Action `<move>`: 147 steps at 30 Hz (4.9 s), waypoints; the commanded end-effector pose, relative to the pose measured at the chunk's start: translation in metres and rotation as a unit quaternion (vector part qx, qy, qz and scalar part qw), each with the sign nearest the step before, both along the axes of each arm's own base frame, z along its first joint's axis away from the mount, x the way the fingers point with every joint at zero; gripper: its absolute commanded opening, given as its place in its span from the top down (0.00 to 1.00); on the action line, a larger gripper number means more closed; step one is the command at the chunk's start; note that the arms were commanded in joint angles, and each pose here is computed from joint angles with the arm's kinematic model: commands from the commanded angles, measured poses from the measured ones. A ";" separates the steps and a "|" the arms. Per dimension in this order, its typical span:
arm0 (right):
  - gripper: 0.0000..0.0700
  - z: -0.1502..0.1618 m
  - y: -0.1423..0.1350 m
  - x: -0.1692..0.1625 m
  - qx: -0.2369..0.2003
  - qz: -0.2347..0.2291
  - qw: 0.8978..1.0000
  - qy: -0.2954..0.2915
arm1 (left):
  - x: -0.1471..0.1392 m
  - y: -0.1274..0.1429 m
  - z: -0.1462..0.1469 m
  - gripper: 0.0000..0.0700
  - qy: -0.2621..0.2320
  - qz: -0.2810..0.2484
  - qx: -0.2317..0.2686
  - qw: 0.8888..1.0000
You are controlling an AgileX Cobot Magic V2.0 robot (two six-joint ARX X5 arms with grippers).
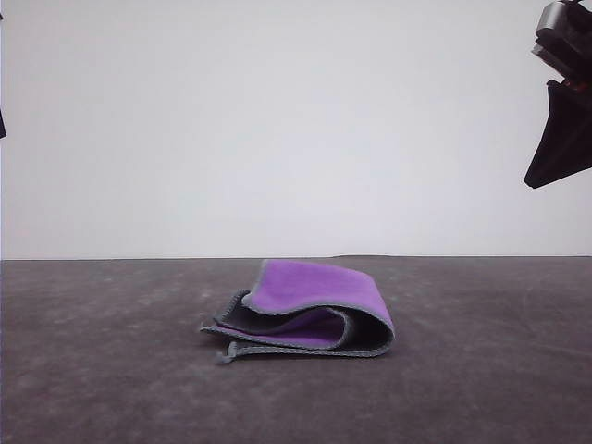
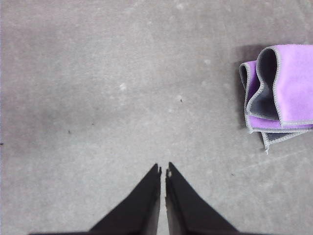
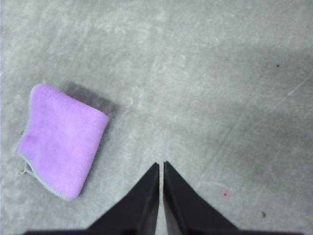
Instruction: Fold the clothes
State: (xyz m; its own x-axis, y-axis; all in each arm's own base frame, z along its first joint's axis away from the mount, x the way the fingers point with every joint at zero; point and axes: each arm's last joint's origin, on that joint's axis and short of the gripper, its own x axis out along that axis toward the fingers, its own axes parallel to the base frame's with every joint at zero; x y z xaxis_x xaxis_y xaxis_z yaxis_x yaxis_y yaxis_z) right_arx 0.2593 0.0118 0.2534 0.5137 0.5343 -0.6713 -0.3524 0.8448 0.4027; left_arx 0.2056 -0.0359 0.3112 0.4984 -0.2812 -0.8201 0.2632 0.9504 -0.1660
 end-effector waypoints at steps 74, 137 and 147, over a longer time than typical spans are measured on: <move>0.99 0.004 0.000 0.004 -0.003 0.005 1.000 -0.013 | -0.111 0.038 -0.160 1.00 -0.379 0.184 -0.030 0.906; 0.99 -0.100 -0.010 -0.168 -0.106 -0.198 0.923 -0.314 | -0.111 0.038 -0.160 1.00 -0.380 0.184 -0.030 0.906; 0.99 -0.100 -0.010 -0.168 -0.102 -0.202 0.923 -0.312 | -0.111 0.038 -0.160 1.00 -0.380 0.184 -0.030 0.906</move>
